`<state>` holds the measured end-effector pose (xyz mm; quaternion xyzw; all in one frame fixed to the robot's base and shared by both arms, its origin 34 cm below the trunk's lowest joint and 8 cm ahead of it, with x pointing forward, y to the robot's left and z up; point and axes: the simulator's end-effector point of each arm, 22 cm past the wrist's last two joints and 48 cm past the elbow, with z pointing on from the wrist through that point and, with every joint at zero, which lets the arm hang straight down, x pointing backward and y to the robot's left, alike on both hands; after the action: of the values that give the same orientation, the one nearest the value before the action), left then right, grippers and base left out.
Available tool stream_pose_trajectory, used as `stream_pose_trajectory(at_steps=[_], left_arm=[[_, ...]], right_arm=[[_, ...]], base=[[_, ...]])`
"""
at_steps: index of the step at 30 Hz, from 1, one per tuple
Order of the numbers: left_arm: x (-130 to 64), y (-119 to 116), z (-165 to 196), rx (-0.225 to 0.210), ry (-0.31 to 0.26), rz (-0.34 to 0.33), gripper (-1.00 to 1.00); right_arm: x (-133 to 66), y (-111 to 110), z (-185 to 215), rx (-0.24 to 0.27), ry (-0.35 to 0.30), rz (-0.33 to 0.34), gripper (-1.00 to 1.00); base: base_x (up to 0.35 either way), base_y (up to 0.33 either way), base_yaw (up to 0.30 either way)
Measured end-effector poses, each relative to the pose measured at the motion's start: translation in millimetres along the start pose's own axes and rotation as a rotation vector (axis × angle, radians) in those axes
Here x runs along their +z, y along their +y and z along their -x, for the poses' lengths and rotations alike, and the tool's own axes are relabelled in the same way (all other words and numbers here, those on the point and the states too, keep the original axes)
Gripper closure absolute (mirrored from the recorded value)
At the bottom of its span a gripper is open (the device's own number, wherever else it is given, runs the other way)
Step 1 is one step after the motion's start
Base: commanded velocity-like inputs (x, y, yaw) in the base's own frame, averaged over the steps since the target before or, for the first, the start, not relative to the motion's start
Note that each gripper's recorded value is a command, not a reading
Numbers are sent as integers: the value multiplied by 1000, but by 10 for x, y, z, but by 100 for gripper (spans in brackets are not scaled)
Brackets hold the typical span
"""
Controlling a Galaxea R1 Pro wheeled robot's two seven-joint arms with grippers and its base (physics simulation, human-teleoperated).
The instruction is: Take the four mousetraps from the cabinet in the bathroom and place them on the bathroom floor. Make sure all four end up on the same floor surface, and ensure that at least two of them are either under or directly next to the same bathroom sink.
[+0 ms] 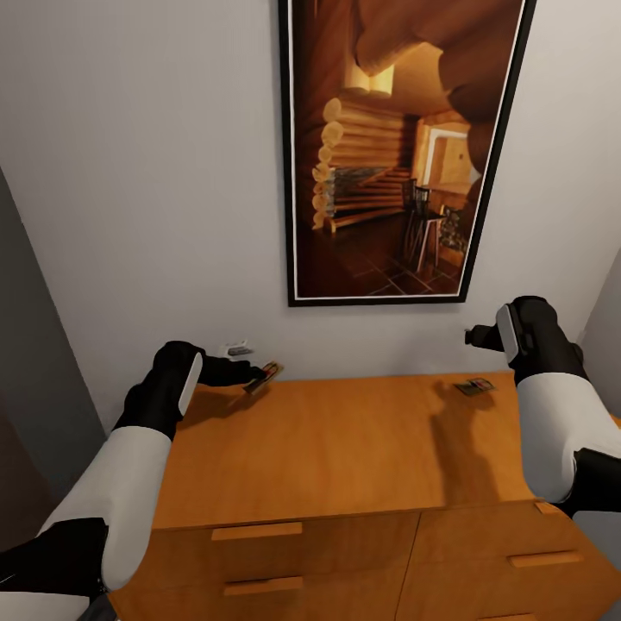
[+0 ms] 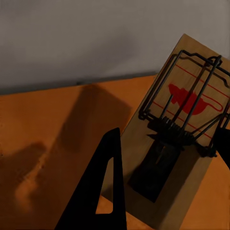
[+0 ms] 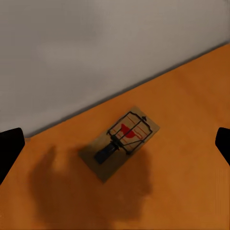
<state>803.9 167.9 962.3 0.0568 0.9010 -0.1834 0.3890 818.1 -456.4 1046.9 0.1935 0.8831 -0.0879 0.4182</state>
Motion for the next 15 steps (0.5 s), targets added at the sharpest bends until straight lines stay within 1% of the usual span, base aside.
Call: stream_pose_trajectory(at_steps=[5,9,15], left_arm=[[13,2,-17,-2,4,-1,100],[33,9,-49,-4,12,-1,100],[40,14,-57,-5,15,1,100]], right_arm=[[0,-4,1,0,0,-2,-100],[2,2,-1,0,0,-1,-100],[2,-3,-2,-1,0,-6,-100]], base=[[190,0,0],[62,0,0],[16,0,0]])
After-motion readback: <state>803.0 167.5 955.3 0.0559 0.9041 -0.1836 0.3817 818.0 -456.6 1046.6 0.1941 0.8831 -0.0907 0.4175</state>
